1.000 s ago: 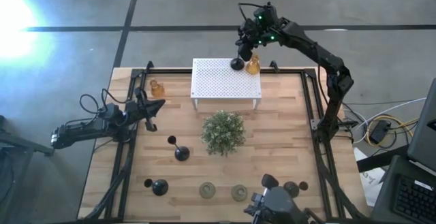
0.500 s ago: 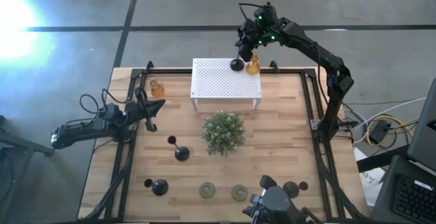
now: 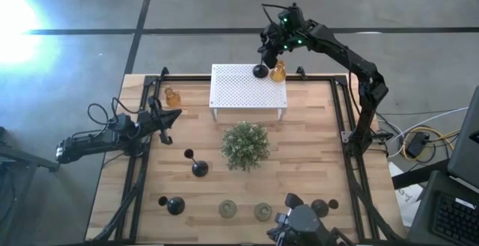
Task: Pick & Place candle stick holders
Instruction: Put the right large black candle holder on the shelf, then adjust the orange glass candle holder on the shelf
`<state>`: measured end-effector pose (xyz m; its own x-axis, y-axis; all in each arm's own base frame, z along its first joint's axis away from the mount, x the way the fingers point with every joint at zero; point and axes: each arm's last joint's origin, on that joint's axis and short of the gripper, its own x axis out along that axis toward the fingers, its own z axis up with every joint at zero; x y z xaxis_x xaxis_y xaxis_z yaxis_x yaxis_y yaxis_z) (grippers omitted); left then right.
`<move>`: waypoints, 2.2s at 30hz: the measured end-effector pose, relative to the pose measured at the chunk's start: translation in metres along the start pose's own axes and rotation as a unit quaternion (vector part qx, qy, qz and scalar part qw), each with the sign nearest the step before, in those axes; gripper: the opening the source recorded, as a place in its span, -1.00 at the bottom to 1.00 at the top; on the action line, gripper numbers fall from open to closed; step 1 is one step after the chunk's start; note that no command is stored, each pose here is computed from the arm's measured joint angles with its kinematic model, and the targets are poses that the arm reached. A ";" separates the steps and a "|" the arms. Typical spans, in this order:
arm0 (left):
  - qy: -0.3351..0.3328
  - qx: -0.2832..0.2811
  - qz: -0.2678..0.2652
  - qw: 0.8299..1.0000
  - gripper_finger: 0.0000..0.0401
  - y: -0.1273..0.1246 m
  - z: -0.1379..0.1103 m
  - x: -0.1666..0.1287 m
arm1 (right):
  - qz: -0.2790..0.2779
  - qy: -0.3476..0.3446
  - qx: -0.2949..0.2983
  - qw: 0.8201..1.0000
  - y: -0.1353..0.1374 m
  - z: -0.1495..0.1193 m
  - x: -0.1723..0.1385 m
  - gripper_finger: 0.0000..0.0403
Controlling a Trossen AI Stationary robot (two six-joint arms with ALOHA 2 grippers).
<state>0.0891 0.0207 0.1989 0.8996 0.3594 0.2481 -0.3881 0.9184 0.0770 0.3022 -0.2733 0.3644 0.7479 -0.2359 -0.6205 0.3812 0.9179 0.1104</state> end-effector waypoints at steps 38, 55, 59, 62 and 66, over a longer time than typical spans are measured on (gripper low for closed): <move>0.000 0.000 0.000 1.000 -0.93 0.000 0.000 0.000 | -0.026 0.028 0.029 0.999 -0.007 -0.007 -0.049 0.26; 0.000 0.000 0.000 1.000 -0.93 0.000 0.000 0.000 | -0.019 0.033 0.050 0.998 0.050 -0.028 -0.162 0.21; 0.000 0.000 0.000 1.000 -0.93 0.000 0.000 0.000 | -0.014 0.035 0.031 0.999 0.056 -0.037 -0.168 0.18; 0.000 0.000 0.000 1.000 -0.93 0.000 0.000 0.000 | -0.011 0.052 0.030 0.998 0.057 -0.049 -0.164 0.16; 0.000 0.000 0.000 1.000 -0.93 0.000 0.000 0.000 | -0.001 0.103 0.030 0.994 0.056 -0.073 -0.152 0.14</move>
<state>0.0891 0.0207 0.1988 0.8998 0.3594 0.2474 -0.3880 0.9184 0.0772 0.1702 -0.1624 0.4079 0.6224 -0.1627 -0.7656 0.4198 0.8950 0.1511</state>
